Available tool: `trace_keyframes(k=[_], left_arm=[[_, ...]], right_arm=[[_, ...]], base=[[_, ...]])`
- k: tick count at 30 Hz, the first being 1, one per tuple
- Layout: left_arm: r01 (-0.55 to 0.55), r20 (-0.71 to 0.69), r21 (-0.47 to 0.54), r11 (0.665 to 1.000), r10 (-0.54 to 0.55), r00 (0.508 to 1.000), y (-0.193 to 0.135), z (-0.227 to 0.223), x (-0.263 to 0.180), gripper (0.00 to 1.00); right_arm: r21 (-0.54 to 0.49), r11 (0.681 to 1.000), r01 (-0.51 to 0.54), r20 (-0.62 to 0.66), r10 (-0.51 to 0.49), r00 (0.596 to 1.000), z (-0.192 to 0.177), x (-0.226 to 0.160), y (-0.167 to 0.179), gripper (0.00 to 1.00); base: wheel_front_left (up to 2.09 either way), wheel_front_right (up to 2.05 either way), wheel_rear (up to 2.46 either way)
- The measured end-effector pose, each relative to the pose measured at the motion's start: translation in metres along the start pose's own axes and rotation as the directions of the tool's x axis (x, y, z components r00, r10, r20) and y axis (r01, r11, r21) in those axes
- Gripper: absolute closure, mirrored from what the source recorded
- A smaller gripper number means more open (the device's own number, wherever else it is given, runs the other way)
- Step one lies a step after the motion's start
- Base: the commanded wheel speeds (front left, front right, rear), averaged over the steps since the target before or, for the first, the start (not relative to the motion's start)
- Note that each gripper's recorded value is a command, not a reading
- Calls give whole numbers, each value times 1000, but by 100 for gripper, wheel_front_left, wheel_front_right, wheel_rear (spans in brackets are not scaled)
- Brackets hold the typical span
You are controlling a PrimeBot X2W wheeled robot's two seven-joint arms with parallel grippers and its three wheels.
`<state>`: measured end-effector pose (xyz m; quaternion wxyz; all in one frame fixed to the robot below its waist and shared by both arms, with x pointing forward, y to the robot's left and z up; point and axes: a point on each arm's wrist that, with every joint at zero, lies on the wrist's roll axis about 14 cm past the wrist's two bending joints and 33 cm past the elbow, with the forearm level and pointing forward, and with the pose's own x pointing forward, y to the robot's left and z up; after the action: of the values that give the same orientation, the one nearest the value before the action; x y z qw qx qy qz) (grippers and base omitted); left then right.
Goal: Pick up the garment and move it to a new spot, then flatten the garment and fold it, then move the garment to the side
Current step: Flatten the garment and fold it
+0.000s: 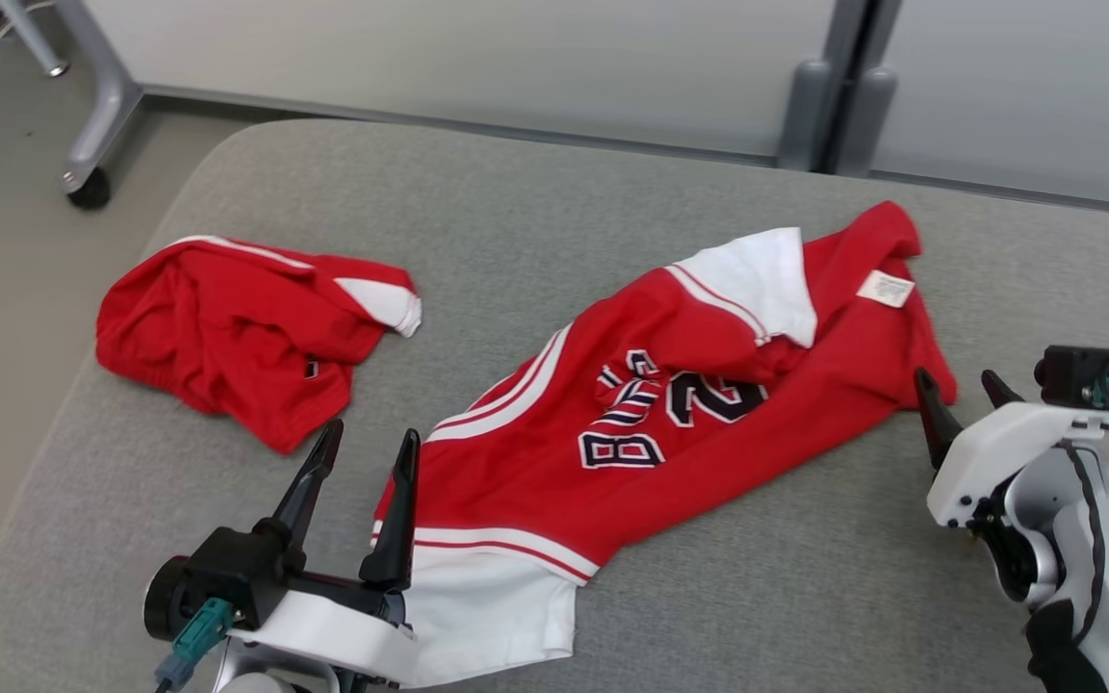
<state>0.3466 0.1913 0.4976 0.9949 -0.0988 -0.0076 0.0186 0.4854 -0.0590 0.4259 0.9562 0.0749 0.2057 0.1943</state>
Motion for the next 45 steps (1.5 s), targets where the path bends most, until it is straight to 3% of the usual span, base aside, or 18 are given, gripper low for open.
trace_keyframes(k=[6,11,14,25,32,39,45], left_arm=[[-49,-19,-2,999,49,999,15,-7,-3,0],[-77,-21,-4,997,77,997,22,-8,-5,0],[-78,-21,-8,997,78,997,22,-9,-5,0],[-25,5,-13,1000,26,1000,10,-2,-5,0],[41,7,-29,999,-41,999,-10,-3,-2,0],[105,4,-44,993,-105,994,-31,-5,5,0],[113,-9,-51,992,-114,993,-35,-9,6,0]], right_arm=[[-4,1000,16,-215,-17,976,-33,23,-3,0],[9,1000,11,-259,-8,966,-37,34,2,0],[22,1000,6,-238,0,971,-34,35,5,100],[29,999,-19,-133,23,991,-7,9,10,100],[-47,998,-44,-147,37,989,23,-32,-7,100],[-111,994,3,-257,-32,966,35,-92,-47,100],[-104,994,-18,-336,-18,942,39,-119,-46,100]], base=[[0,0,0],[0,0,0],[0,0,0],[0,0,0],[0,0,0],[0,0,0],[0,0,0]])
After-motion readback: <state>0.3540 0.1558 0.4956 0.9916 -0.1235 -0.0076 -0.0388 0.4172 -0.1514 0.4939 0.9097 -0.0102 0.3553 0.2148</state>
